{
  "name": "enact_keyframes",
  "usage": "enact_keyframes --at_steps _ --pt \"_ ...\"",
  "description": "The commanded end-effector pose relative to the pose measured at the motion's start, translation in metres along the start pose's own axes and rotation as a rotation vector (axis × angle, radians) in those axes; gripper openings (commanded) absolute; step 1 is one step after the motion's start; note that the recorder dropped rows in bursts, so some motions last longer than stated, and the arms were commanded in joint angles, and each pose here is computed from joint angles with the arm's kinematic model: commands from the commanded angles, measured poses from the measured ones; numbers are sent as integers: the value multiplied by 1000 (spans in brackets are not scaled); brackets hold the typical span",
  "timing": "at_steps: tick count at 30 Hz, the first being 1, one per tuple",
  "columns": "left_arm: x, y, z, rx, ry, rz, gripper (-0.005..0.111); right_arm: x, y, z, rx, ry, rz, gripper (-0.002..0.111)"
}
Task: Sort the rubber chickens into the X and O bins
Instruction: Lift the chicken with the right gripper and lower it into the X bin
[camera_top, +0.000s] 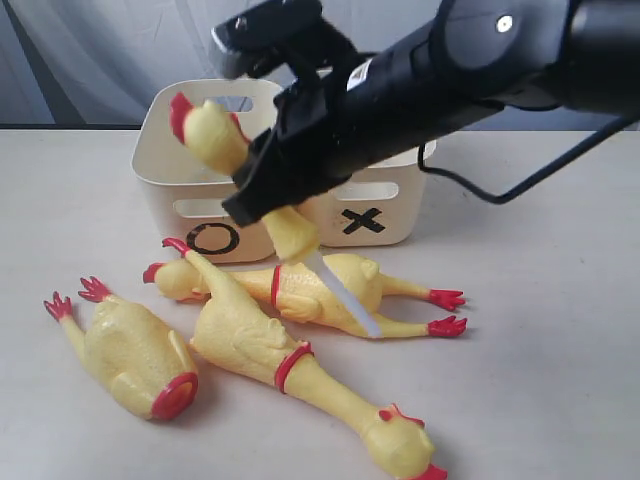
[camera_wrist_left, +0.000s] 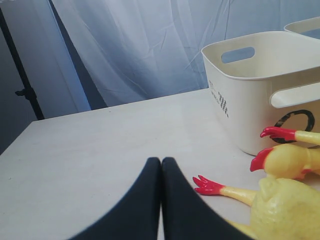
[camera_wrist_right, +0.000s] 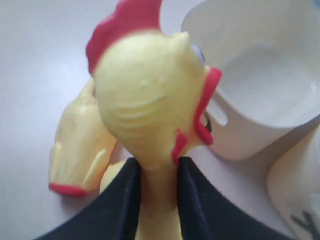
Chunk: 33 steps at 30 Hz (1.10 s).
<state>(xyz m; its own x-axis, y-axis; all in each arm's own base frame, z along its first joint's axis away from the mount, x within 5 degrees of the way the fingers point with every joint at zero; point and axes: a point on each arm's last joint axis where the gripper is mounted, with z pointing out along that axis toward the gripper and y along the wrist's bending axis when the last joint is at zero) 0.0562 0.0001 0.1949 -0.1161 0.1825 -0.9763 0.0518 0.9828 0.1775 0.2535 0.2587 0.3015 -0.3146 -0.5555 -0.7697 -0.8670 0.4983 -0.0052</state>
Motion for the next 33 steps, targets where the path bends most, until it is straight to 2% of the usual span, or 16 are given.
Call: enact_keyframes --at_steps 1,4,10,13,17,26,31,33 --pt "0 0 0 -3 -8 0 0 -26 -5 -31 118 -220 24 -1" --pt "0 0 0 -3 -11 0 0 -39 -13 -41 207 -373 79 -1" --pt "0 0 0 -3 -11 0 0 -52 -35 -48 398 -593 76 -1" --pt "0 0 0 -3 -11 0 0 -45 -50 -38 461 -605 94 -1" --pt "0 0 0 -3 -11 0 0 -27 -72 -15 615 -676 130 -1" --pt "0 0 0 -3 -11 0 0 10 -113 32 783 -646 180 -1" --pt "0 0 0 -3 -11 0 0 37 -124 66 761 -520 195 -1" --pt "0 0 0 -3 -11 0 0 47 -125 75 747 -470 255 -1"
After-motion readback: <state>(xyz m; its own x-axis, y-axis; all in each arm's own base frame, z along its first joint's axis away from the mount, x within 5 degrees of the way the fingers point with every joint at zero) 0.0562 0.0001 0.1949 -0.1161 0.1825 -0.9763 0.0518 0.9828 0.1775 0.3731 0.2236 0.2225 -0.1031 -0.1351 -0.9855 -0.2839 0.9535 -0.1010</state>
